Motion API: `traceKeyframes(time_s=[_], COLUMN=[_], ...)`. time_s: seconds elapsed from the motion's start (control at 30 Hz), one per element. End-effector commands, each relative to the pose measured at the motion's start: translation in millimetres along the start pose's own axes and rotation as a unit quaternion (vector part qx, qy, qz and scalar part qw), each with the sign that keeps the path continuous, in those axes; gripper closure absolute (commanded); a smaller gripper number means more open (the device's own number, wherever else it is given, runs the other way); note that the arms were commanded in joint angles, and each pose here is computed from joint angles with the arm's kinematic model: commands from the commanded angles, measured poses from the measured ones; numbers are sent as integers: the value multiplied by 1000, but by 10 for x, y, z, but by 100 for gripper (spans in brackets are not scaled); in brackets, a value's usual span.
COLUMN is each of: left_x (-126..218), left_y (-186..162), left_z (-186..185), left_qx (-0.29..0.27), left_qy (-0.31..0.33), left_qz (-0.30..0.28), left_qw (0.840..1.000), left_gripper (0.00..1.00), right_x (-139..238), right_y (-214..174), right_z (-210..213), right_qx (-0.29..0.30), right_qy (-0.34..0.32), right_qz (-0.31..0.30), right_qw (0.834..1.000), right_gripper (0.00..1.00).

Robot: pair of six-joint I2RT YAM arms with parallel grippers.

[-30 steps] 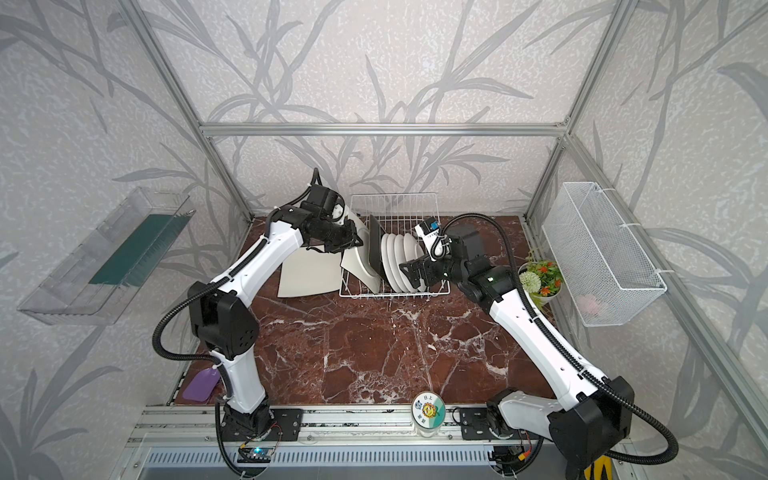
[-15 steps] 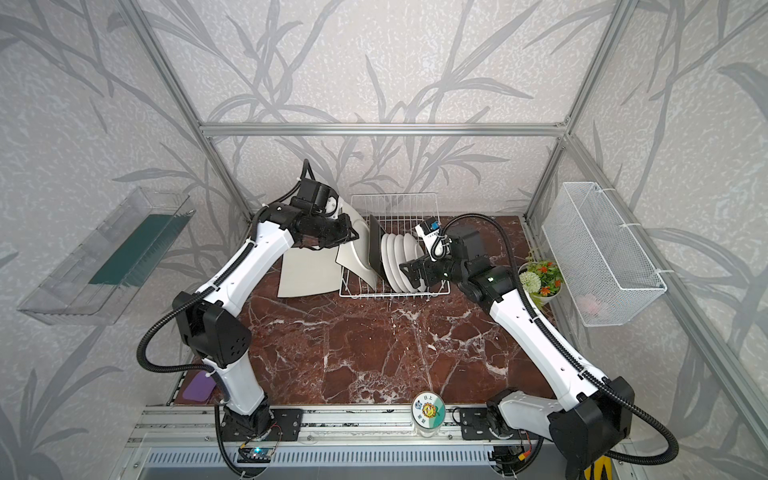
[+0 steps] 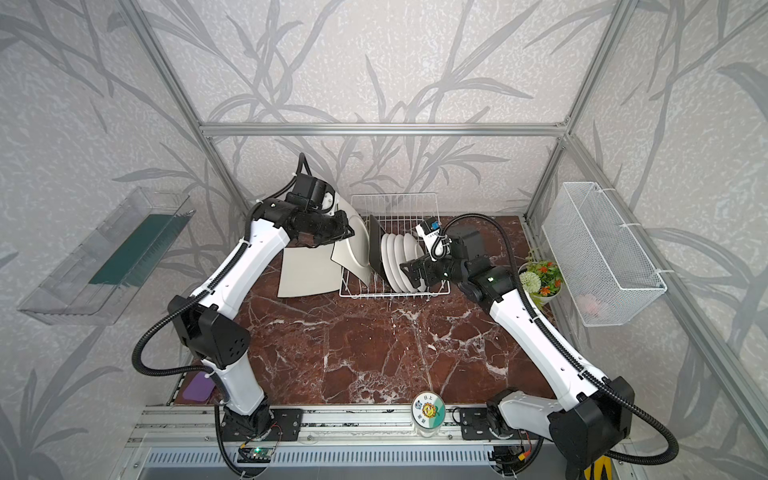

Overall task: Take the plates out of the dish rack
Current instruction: 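Grasp the square white plate's top edge with the left gripper, then lift the square white plate upward out of the rack with the left gripper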

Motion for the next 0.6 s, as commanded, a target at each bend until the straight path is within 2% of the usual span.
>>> traceKeyframes(time_s=[0.0, 0.27, 0.57], left_x=[675, 987, 1281], left_y=[201, 190, 118], left_z=[-243, -301, -332], left_qx=[-50, -123, -221], left_qy=[-25, -14, 9], left_qz=[-114, -168, -241], left_qw=[992, 978, 945], left_gripper=[100, 100, 100], right_x=[57, 37, 39], right_y=[38, 53, 83], right_z=[45, 44, 35], right_qx=[-3, -2, -17], right_qy=[5, 6, -6], right_qz=[-7, -7, -7], right_qw=[1000, 1000, 1000], right_gripper=[1, 1, 1])
Point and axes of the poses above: each gripper's point midway between its finger pads, its own x axis back along the fingers, its own z axis along the line the jaws close on, y = z × x, the point moved 10 cm from there along x, back along the fingers, and after that the axes turned 11 degrees about -x, right-handed, at the moved point
